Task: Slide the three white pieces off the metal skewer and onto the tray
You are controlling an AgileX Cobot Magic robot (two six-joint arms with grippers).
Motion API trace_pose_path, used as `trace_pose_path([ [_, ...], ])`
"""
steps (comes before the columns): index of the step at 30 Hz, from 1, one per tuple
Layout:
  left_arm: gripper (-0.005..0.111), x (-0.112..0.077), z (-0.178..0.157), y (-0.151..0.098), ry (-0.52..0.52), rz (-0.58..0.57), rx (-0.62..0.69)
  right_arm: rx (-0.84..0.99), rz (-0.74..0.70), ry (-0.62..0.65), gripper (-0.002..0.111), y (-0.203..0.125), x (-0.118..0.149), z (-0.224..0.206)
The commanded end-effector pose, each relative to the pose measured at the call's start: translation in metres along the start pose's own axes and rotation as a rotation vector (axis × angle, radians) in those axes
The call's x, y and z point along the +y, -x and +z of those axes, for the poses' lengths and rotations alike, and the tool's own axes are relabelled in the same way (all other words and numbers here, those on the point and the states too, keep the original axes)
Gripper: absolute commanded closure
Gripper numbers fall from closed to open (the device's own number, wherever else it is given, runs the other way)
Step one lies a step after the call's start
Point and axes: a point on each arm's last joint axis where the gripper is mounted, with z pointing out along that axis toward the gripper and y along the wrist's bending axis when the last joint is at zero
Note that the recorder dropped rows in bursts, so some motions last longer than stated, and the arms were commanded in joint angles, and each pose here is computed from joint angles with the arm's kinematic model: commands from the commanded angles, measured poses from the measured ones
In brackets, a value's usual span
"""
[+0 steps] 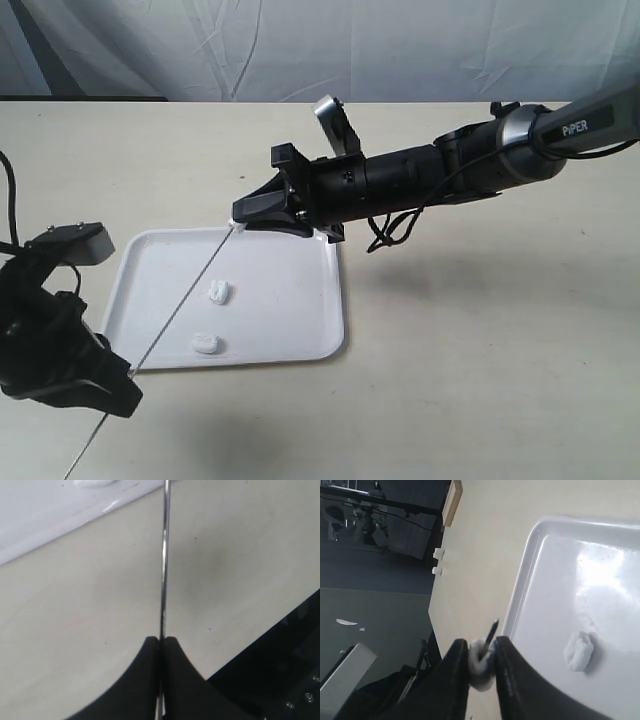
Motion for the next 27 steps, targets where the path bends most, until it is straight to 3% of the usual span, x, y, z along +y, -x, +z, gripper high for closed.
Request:
trace_pose_path([
  [1, 0.107, 0.002, 0.008, -0.015, -0.006, -0.019, 0.043, -0.046, 0.001, -0.024, 0.091, 0.009, -0.005, -0.010],
  [10, 0.107, 0.005, 0.011, -0.018, 0.014, -0.023, 0.029, -0.106, 0.019, -0.040, 0.091, 0.022, -0.016, -0.033],
  [13, 0.107, 0.007, 0.009, -0.012, 0.051, -0.037, -0.002, 0.040, -0.061, -0.169, 0.091, 0.003, -0.024, -0.021],
  [17, 0.107, 0.023, 0.004, -0.001, 0.207, -0.080, 0.083, 0.151, -0.089, -0.254, 0.091, -0.018, -0.027, -0.006],
  [19, 0.107, 0.026, 0.006, 0.008, 0.201, -0.102, 0.135, 0.157, -0.058, -0.251, 0.085, -0.020, -0.025, -0.002],
  [22, 0.107, 0.027, 0.007, 0.027, 0.165, -0.121, 0.163, 0.177, -0.051, -0.229, 0.055, -0.022, -0.023, -0.002],
  [27, 0.107, 0.036, 0.014, 0.044, 0.193, -0.120, 0.121, 0.219, -0.051, -0.155, 0.057, -0.025, -0.014, -0.004],
])
